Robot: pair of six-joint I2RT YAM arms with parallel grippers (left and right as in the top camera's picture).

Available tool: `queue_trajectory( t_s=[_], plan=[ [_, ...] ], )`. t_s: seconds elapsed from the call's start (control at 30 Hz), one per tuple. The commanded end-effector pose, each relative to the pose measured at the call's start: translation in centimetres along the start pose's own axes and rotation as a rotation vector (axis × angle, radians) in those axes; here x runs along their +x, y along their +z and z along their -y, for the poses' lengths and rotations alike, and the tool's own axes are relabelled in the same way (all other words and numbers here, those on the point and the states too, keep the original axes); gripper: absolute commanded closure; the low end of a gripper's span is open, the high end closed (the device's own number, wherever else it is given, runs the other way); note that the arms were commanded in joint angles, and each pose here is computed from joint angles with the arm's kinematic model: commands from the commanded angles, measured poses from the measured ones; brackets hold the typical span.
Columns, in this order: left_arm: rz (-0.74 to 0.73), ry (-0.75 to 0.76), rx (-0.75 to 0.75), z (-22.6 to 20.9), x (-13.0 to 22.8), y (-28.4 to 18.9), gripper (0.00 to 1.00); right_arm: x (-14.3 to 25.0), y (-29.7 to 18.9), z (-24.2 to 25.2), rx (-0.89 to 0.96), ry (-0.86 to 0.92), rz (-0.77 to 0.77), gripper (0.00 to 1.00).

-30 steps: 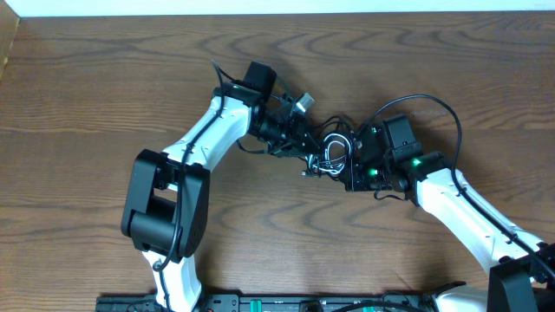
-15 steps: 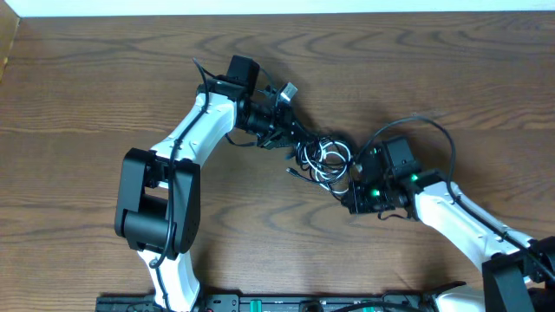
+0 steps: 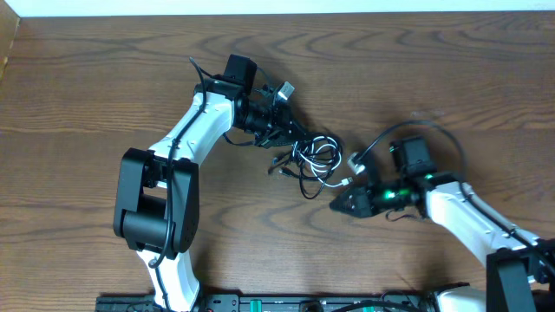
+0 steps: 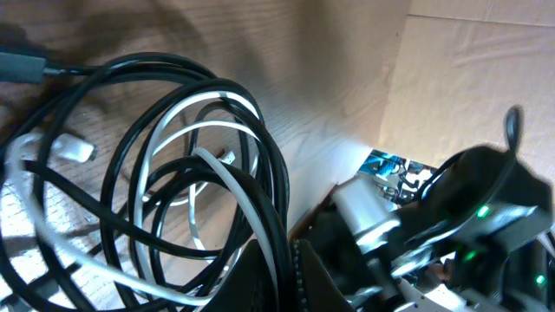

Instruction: Untangle cables

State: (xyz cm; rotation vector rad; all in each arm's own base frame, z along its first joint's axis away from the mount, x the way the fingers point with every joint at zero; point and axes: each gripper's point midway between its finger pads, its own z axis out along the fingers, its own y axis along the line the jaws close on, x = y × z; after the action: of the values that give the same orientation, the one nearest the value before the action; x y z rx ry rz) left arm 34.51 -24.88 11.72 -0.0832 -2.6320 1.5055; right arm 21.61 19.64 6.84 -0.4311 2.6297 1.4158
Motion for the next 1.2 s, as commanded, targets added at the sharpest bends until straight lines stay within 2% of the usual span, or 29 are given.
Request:
queue_trajectory(
  t_s=[0.0,0.2,0.33,0.43,0.5,0.57,0.73,0.97,1.17],
  plan=[
    [0.002,-0.011,-0.001,-0.2,-0.1,-0.1,0.92,-2.5,-2.3,-2.4,-0.160,-0.049,0.084,0.65],
    [-0.001,-0.017,-0.001,-0.2,0.0,-0.1,0.93,-4.0,-4.6,0.1,-0.099,0.011,0.178,0.51],
    [-0.005,-0.087,-0.002,-0.3,0.1,-0.1,0.93,-4.1,-4.7,0.8,-0.072,0.048,0.186,0.49],
    [-0.006,-0.135,0.001,-0.2,0.1,-0.1,0.93,-3.9,-4.3,0.6,-0.075,0.060,0.171,0.51],
    [-0.008,-0.163,0.001,-0.2,0.2,-0.1,0.93,-3.6,-3.8,0.3,-0.071,0.080,0.152,0.58],
    [-0.013,-0.187,0.006,-0.1,0.3,-0.1,0.93,-3.4,-3.3,0.8,-0.030,0.121,0.137,0.60],
    [-0.022,-0.227,0.026,0.3,0.4,-0.1,0.92,-3.2,-1.4,0.9,0.013,0.251,0.124,0.53],
    [-0.044,-0.215,0.022,0.7,1.0,0.7,0.93,-5.5,-0.2,1.8,0.103,0.344,0.235,0.53],
    [-0.058,-0.206,0.019,1.0,1.3,1.3,0.92,-7.0,-0.3,1.8,0.109,0.403,0.302,0.66]
  ],
)
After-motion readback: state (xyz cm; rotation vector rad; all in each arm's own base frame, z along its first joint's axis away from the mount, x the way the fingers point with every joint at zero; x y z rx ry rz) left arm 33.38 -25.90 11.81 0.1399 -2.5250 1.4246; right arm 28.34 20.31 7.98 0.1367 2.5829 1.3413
